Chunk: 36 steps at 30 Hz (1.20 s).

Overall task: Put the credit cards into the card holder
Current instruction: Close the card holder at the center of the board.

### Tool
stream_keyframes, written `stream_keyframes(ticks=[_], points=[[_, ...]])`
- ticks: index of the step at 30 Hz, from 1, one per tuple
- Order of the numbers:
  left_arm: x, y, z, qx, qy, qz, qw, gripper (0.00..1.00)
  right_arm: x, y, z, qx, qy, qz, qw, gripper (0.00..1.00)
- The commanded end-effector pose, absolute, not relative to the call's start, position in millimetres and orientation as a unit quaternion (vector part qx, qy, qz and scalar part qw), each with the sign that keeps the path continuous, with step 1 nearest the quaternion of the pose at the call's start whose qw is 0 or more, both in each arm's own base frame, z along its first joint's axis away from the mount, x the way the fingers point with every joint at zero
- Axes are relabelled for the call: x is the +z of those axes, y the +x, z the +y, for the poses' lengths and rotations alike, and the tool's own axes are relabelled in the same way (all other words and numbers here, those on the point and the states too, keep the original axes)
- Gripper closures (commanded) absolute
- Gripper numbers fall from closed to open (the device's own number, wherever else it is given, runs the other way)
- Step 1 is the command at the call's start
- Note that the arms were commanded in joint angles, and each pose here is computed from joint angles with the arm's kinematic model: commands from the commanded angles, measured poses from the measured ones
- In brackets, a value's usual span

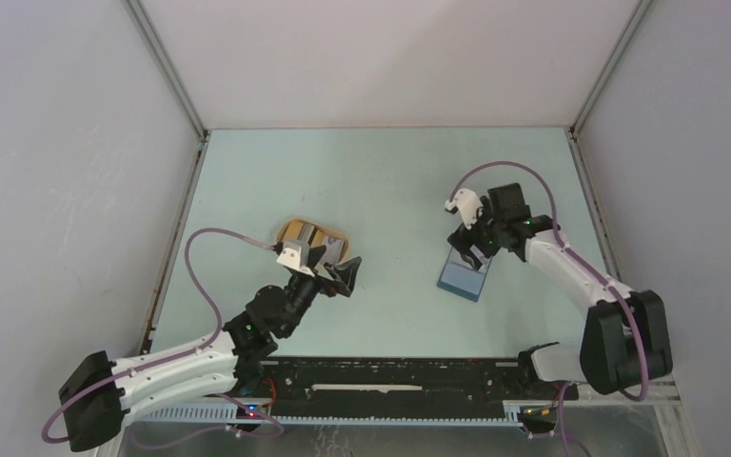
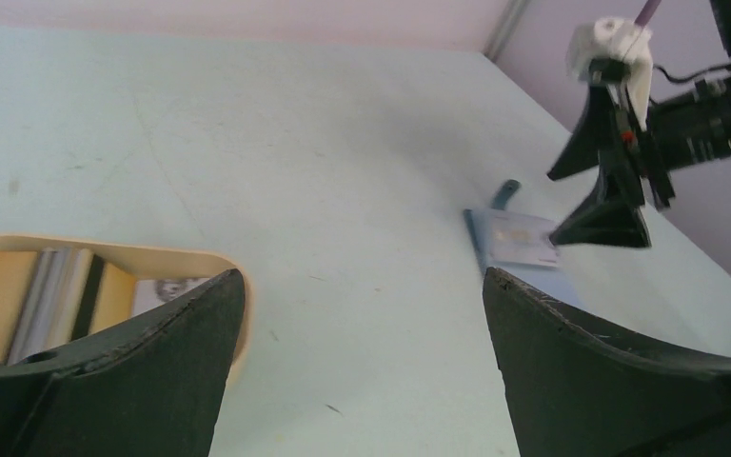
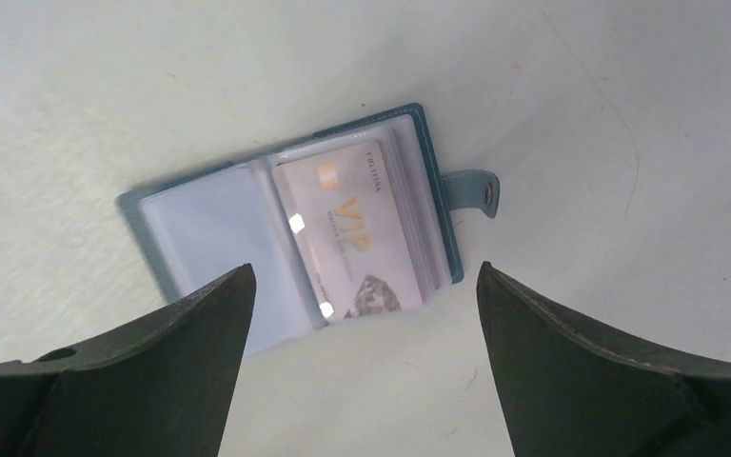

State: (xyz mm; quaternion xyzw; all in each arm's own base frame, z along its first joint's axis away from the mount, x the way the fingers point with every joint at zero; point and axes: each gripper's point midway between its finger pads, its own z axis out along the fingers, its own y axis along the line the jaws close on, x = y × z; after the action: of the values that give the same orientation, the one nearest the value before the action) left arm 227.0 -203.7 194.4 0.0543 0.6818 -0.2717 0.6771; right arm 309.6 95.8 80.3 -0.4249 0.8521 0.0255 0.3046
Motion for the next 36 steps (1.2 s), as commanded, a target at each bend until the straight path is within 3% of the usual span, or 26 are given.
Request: stream_keyframes(ticks=[1, 6, 9, 14, 22, 28, 36], points=[[210.2, 209.5, -231.5, -0.364, 0.078, 0.674, 0.637, 0.00, 130.5, 295.2, 117.4, 0.149, -0.425, 0.818, 0.358, 0.05], [197.9, 186.3, -257.2, -0.444, 0.095, 0.684, 0.571, 0.02, 139.5, 254.8, 129.4, 0.231, -0.494, 0.762, 0.348, 0.06], [185.6, 181.5, -262.0, -0.471, 0.073, 0.693, 0.542, 0.02, 133.4, 252.7, 131.3, 0.214, -0.522, 0.745, 0.356, 0.06], [164.6, 177.4, -280.2, -0.500, 0.039, 0.716, 0.486, 0.03, 127.1, 289.6, 110.5, 0.166, -0.429, 0.812, 0.358, 0.07], [142.4, 174.2, -323.6, -0.528, 0.011, 0.737, 0.422, 0.13, 102.9, 307.4, 67.9, 0.206, -0.298, 0.881, 0.304, 0.10], [120.4, 181.3, -339.7, -0.510, -0.002, 0.761, 0.401, 0.15, 91.5, 310.6, 59.8, 0.258, -0.268, 0.893, 0.253, 0.10], [93.4, 185.3, -377.8, -0.492, 0.044, 0.790, 0.363, 0.18, 80.7, 329.4, 54.5, 0.252, -0.253, 0.904, 0.234, 0.10]])
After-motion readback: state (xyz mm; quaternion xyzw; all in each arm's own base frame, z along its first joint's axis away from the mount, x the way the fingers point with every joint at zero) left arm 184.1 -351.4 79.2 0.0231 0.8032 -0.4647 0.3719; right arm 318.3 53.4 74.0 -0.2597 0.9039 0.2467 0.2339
